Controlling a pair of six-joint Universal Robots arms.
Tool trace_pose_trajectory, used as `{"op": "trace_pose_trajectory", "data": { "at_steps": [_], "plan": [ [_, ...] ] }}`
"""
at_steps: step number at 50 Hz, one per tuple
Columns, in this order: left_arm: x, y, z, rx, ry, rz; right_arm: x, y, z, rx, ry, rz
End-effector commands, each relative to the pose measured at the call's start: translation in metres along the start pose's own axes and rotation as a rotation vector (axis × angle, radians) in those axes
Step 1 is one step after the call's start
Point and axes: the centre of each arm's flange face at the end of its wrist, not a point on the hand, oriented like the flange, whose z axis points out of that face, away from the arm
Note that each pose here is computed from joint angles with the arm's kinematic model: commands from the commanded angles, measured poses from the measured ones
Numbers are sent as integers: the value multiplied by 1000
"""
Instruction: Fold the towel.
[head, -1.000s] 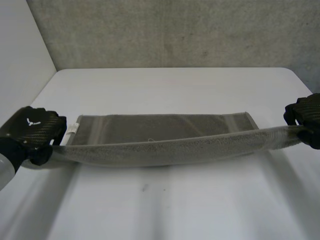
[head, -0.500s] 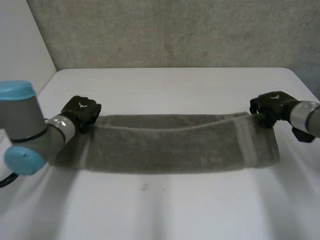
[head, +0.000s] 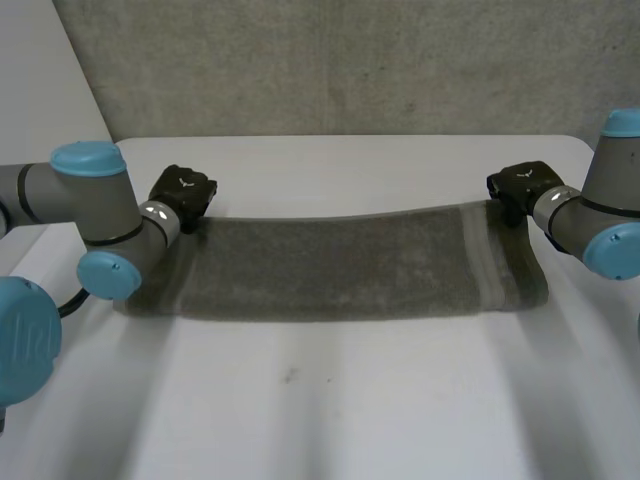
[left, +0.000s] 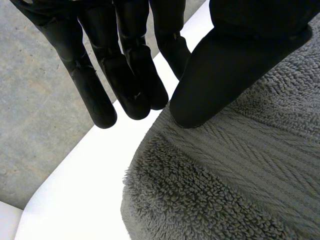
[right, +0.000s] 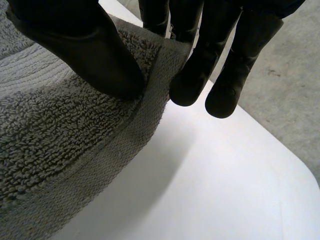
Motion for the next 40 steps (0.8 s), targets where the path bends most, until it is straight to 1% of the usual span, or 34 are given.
{"op": "trace_pose_trajectory", "data": {
  "at_steps": [1,5,9,12,16,18,20,21,23,24,25,26,27,29,32,34,35,37,38,40],
  "plan": [
    [-1,3,6,-7,-18,0,1,1,8,13,18,-10],
    [1,3,6,-13,-23,1,-3,0,9,20,12,-16],
    [14,-3,2,-12,-12,11,-12,-1,9,17,11,-22],
    [19,-6,-1,-23,-15,16,-11,-5,6,19,18,-24],
    [18,-9,-8,-55,-15,10,-7,-15,-1,29,21,-15],
    [17,-11,-14,-76,-9,4,-6,-21,-7,32,18,-12],
    [16,-16,-31,-104,14,-21,-3,-24,-24,14,11,-5],
    [16,-16,-31,-104,14,-21,-3,-24,-24,14,11,-5],
    [14,-22,-52,-109,27,-78,-1,-32,-46,27,11,-11],
    [14,-22,-52,-109,27,-78,-1,-32,-46,27,11,-12],
    [13,-26,-61,-95,24,-110,0,-31,-57,35,11,-12],
    [10,-29,-70,-73,14,-145,-1,-27,-67,30,6,-15],
    [10,-29,-71,-73,14,-145,-1,-27,-67,30,6,-15],
    [7,-32,-92,-33,7,-193,0,-19,-87,30,4,-10],
    [6,-32,-102,-15,5,-209,-1,-13,-96,21,-3,-8],
    [4,-27,-119,2,-10,-225,-11,3,-111,-17,-34,-17],
    [4,-27,-119,2,-10,-225,-11,3,-111,-17,-34,-17],
    [5,-21,-133,2,-22,-236,-22,20,-121,-56,-71,-35],
    [5,-21,-133,2,-22,-236,-22,20,-121,-56,-71,-35],
    [11,-16,-142,2,-18,-251,-27,35,-123,-74,-86,-52]
  ]
}}
